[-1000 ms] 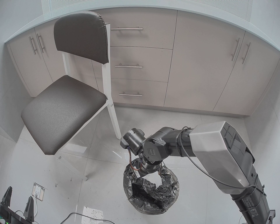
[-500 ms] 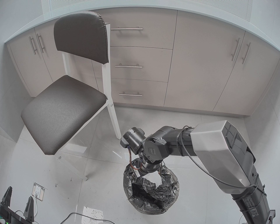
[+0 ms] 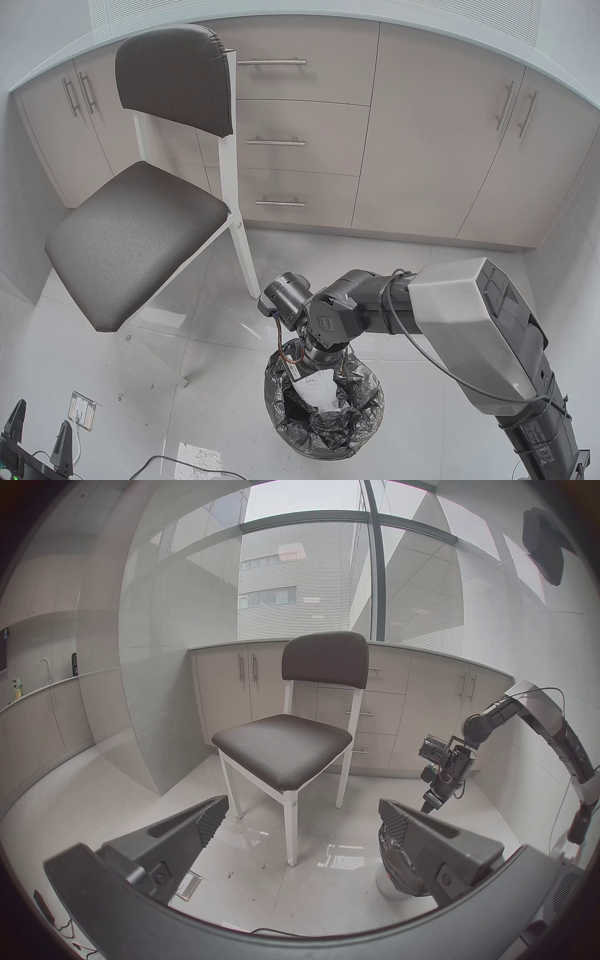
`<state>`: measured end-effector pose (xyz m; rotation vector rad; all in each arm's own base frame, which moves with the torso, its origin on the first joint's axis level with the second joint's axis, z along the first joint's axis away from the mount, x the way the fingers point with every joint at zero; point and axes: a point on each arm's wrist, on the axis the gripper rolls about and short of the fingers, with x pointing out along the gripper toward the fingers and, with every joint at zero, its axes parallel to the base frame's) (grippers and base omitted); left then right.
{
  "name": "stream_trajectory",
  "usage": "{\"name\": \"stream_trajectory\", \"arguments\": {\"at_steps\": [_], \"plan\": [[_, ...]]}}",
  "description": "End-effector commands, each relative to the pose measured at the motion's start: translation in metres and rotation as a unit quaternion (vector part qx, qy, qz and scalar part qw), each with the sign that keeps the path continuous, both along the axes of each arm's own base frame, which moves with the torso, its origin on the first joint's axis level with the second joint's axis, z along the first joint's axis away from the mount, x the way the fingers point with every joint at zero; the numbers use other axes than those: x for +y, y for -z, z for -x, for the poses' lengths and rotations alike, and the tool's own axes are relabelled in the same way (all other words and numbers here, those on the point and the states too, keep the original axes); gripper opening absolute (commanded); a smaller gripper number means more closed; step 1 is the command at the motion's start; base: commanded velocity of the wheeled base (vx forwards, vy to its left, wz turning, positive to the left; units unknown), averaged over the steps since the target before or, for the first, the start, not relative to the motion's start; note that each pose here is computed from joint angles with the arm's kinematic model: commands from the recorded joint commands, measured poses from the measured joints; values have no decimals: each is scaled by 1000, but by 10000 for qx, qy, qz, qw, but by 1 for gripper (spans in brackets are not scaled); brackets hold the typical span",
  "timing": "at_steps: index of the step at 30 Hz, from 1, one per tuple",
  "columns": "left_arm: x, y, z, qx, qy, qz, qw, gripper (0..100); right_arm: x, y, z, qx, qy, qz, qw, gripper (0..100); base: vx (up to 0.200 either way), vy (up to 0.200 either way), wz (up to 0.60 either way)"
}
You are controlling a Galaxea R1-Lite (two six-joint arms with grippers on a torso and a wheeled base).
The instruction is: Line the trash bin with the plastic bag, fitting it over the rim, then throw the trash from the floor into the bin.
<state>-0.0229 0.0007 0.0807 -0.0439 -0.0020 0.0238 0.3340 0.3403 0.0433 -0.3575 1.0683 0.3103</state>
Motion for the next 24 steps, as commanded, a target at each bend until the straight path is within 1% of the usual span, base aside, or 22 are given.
{"name": "stream_trajectory", "arguments": {"at_steps": [1,16,17,24], "plan": [[0,4,0,23,-4,3,10000,100,0,-1,0,-15,3,-10,10000,100,0,0,0],[0,4,0,23,-4,-4,10000,100,1,1,0,-8,16,-15,10000,100,0,0,0],[0,4,0,23,-4,-4,10000,100,1,1,0,-24,18,3,10000,0,0,0,0],[0,4,0,23,-4,-4,10000,100,1,1,0,-32,58,-4,10000,0,0,0,0]]}}
